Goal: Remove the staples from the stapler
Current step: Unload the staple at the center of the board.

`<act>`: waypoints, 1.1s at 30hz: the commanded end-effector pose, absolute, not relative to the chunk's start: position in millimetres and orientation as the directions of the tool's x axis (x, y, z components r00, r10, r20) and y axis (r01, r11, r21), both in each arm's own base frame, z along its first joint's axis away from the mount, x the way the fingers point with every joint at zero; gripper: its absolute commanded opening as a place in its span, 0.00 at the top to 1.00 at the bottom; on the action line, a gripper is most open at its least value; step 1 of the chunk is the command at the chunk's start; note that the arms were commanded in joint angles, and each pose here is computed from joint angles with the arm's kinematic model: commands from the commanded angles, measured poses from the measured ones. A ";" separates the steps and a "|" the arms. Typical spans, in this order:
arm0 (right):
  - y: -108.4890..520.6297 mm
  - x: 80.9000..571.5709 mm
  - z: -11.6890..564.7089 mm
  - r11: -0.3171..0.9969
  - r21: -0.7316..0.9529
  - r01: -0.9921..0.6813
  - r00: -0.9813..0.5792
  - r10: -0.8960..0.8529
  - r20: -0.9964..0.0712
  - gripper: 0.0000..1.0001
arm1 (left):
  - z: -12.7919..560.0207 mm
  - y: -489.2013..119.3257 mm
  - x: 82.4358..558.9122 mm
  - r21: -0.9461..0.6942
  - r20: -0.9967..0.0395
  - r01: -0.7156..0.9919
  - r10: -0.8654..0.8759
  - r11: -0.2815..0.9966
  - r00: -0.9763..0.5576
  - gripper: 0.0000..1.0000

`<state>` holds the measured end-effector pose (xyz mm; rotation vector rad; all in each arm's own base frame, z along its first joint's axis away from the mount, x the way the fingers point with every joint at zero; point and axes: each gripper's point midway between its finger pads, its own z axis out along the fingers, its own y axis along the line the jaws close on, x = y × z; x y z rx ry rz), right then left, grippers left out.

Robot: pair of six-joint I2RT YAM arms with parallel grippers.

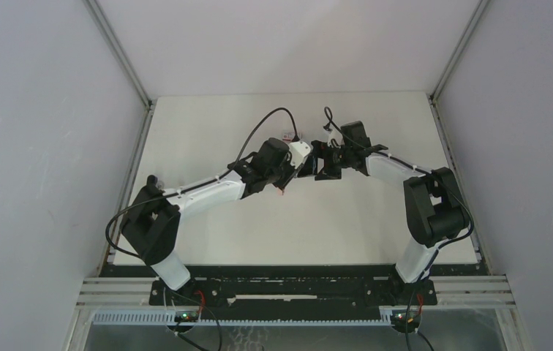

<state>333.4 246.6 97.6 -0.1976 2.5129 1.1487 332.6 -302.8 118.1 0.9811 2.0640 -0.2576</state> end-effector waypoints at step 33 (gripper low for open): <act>262.3 325.3 111.9 0.627 0.668 -0.401 -0.877 -0.052 -0.477 0.11 | 155.9 -317.2 344.8 0.055 -0.810 0.732 0.459 0.679 -0.365 1.00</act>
